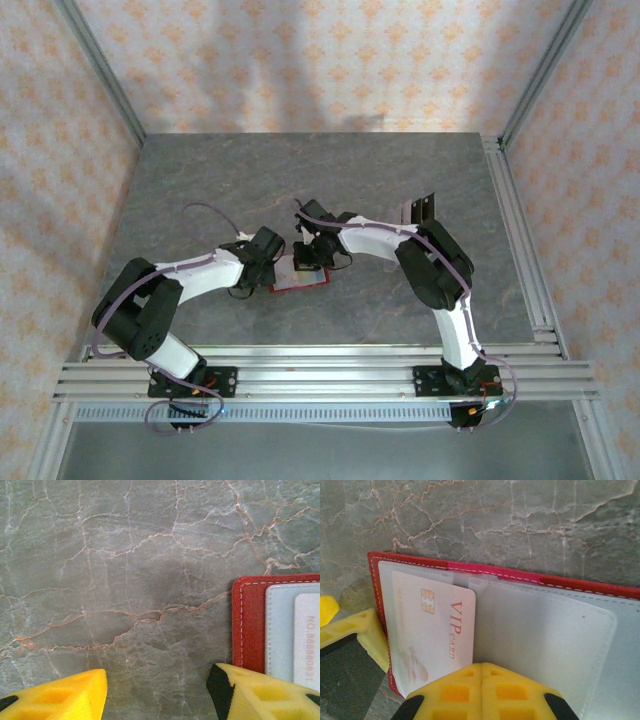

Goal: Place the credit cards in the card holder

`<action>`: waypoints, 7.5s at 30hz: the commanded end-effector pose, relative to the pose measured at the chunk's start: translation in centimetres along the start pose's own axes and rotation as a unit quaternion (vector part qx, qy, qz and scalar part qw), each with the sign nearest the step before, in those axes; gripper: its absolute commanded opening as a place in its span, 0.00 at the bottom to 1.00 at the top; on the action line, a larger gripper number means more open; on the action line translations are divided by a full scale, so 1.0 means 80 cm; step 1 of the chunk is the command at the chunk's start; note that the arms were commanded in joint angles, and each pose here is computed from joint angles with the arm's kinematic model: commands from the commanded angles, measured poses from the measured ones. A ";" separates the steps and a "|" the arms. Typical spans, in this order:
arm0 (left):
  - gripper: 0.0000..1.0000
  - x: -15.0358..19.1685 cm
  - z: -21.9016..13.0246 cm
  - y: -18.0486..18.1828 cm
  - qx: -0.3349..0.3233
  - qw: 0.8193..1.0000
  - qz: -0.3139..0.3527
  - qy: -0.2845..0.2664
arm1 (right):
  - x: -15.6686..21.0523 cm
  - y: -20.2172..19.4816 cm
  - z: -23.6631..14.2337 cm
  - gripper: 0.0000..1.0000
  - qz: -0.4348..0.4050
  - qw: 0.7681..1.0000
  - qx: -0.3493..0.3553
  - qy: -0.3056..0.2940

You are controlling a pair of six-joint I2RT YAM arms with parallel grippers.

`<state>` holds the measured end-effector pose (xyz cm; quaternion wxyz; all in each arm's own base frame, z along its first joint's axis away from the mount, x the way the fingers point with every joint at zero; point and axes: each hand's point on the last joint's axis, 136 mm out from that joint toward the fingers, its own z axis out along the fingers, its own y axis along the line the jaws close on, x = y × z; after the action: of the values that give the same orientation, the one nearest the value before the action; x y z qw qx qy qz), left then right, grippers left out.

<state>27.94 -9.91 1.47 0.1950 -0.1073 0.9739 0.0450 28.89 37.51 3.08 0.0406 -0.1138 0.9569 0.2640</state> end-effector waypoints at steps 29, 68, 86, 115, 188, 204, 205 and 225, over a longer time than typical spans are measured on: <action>0.60 0.001 0.003 -0.008 0.003 1.000 0.013 -0.002 | -0.009 0.021 -0.077 0.04 -0.012 0.999 -0.017 -0.050; 0.59 -0.021 0.009 -0.048 0.020 0.999 0.030 -0.002 | 0.001 -0.043 -0.020 0.00 0.017 0.999 0.043 -0.014; 0.59 -0.015 0.017 -0.052 0.025 0.999 0.031 0.003 | 0.001 -0.021 -0.004 0.00 -0.002 0.999 0.040 0.003; 0.60 -0.034 -0.012 -0.013 -0.010 0.999 0.008 -0.036 | -0.023 -0.003 -0.049 0.00 0.009 0.999 0.012 -0.045; 0.61 -0.024 -0.017 -0.044 0.028 0.998 0.045 -0.022 | 0.034 -0.042 -0.065 0.47 0.086 0.994 0.003 -0.063; 0.60 -0.011 -0.001 -0.043 0.017 0.999 0.049 -0.013 | 0.046 -0.055 -0.050 0.47 0.096 0.994 0.017 -0.049; 0.60 -0.011 0.000 -0.044 0.018 0.999 0.049 -0.013 | 0.047 -0.055 -0.049 0.47 0.096 0.994 0.016 -0.049; 0.60 -0.006 0.003 -0.042 0.017 0.999 0.048 -0.011 | 0.042 -0.038 -0.036 0.47 0.094 0.995 -0.005 -0.042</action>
<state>30.22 -13.70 2.53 0.2188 -0.0607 0.9737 0.0193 26.16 31.97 3.59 0.0568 -0.0134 0.9614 0.2688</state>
